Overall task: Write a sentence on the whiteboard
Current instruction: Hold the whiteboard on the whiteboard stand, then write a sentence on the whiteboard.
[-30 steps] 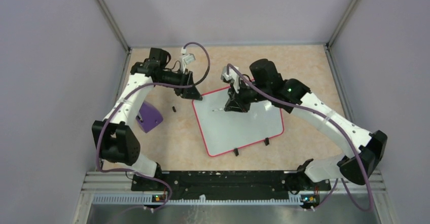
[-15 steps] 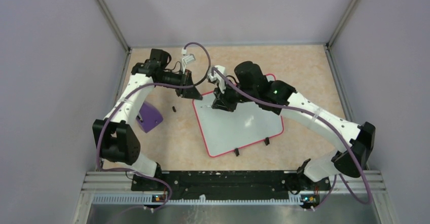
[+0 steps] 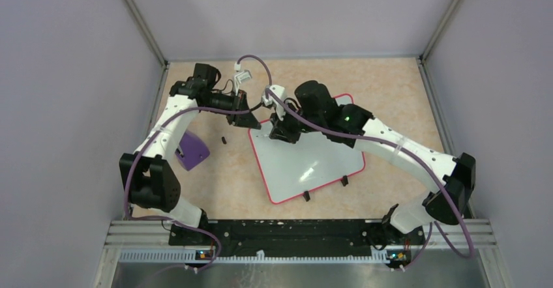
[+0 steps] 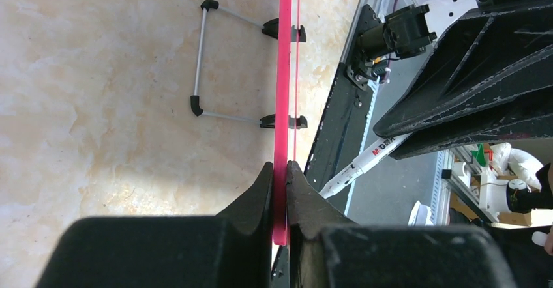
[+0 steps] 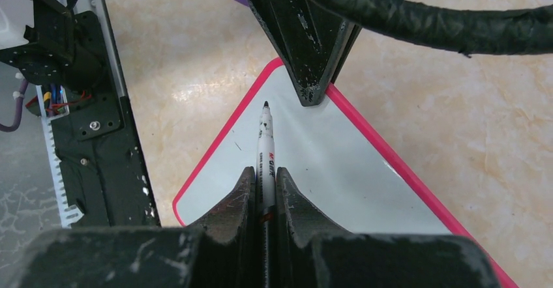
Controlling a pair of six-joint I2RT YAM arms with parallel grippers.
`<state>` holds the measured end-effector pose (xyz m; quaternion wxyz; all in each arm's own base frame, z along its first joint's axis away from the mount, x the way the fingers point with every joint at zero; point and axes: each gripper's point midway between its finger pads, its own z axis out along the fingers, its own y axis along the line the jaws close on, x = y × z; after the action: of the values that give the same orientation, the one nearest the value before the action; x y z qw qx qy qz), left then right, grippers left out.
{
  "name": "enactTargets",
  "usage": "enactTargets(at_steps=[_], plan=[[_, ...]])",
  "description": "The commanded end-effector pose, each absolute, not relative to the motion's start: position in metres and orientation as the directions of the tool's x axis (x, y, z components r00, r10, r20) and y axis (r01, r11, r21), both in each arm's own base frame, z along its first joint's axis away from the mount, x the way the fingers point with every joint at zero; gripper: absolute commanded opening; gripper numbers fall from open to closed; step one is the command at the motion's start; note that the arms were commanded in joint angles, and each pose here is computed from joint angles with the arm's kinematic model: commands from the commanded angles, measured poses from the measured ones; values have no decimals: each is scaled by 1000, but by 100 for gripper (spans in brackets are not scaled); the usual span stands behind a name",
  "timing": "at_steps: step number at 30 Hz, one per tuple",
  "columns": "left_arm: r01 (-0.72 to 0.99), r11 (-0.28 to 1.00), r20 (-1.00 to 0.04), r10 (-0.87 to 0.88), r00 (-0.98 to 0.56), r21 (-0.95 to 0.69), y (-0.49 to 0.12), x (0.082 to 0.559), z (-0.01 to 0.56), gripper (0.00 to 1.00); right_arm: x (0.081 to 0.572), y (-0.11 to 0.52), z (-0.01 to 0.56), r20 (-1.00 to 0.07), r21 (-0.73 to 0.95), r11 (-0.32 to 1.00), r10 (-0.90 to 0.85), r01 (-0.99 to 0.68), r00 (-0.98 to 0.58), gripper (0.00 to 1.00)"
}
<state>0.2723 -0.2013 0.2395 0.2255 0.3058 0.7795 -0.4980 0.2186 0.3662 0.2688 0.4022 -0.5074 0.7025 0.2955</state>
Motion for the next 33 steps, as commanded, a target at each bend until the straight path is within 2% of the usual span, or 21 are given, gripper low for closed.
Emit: enactTargets(at_steps=[1, 16, 33], plan=[[726, 300, -685, 247, -686, -619, -201, 272, 244, 0, 225, 379, 292, -900, -14, 317, -418, -948, -126, 0], [739, 291, -698, 248, -672, -608, -202, 273, 247, 0, 227, 386, 284, -893, -16, 305, -433, -952, -124, 0], [739, 290, -697, 250, -672, -609, -202, 275, 247, 0, 249, 348, 279, -876, -67, 423, -459, -903, -150, 0]])
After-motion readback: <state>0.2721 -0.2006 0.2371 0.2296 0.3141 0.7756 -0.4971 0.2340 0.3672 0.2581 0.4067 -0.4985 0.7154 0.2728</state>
